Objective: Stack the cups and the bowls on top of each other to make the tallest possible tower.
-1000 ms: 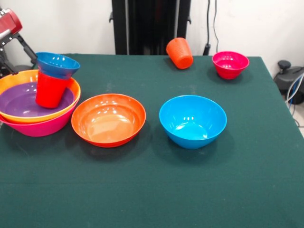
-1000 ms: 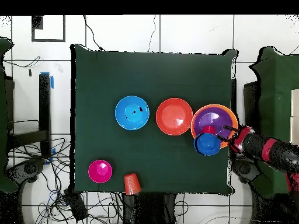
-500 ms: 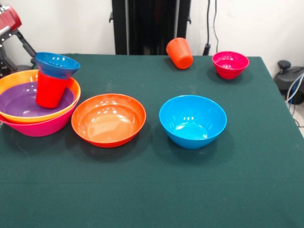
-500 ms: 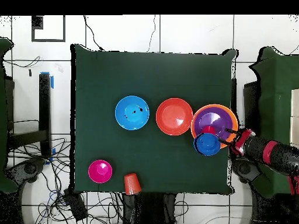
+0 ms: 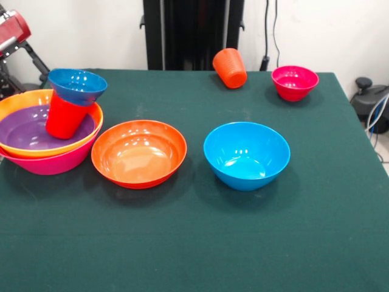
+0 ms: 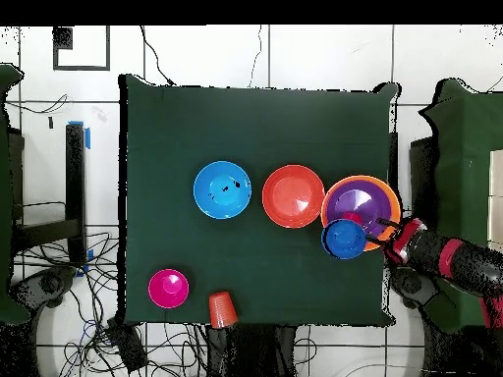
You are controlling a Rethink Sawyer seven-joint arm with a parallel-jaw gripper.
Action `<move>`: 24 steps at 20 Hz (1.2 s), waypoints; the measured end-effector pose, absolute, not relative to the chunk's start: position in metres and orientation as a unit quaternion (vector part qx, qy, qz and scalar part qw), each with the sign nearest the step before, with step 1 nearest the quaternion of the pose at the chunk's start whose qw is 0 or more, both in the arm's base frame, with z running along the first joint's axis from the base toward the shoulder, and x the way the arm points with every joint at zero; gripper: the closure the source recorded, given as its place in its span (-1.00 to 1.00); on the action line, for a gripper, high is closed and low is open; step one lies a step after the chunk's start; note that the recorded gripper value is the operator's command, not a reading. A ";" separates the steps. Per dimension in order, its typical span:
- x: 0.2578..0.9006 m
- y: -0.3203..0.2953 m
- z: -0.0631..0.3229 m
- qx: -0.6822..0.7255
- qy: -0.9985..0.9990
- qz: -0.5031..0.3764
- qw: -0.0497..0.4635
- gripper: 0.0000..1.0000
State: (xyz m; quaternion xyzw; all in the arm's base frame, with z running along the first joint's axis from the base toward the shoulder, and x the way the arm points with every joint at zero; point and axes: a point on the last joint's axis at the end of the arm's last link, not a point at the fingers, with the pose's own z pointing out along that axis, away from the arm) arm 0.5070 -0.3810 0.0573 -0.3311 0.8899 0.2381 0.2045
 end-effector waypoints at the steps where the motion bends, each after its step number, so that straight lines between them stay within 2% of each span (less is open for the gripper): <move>1: 0.507 -0.381 0.057 -0.330 0.890 0.238 0.205 -1.00; 13: 0.499 -0.369 0.036 -0.320 0.888 0.260 0.206 -1.00; 24: 0.496 -0.366 0.036 -0.322 0.887 0.262 0.203 -1.00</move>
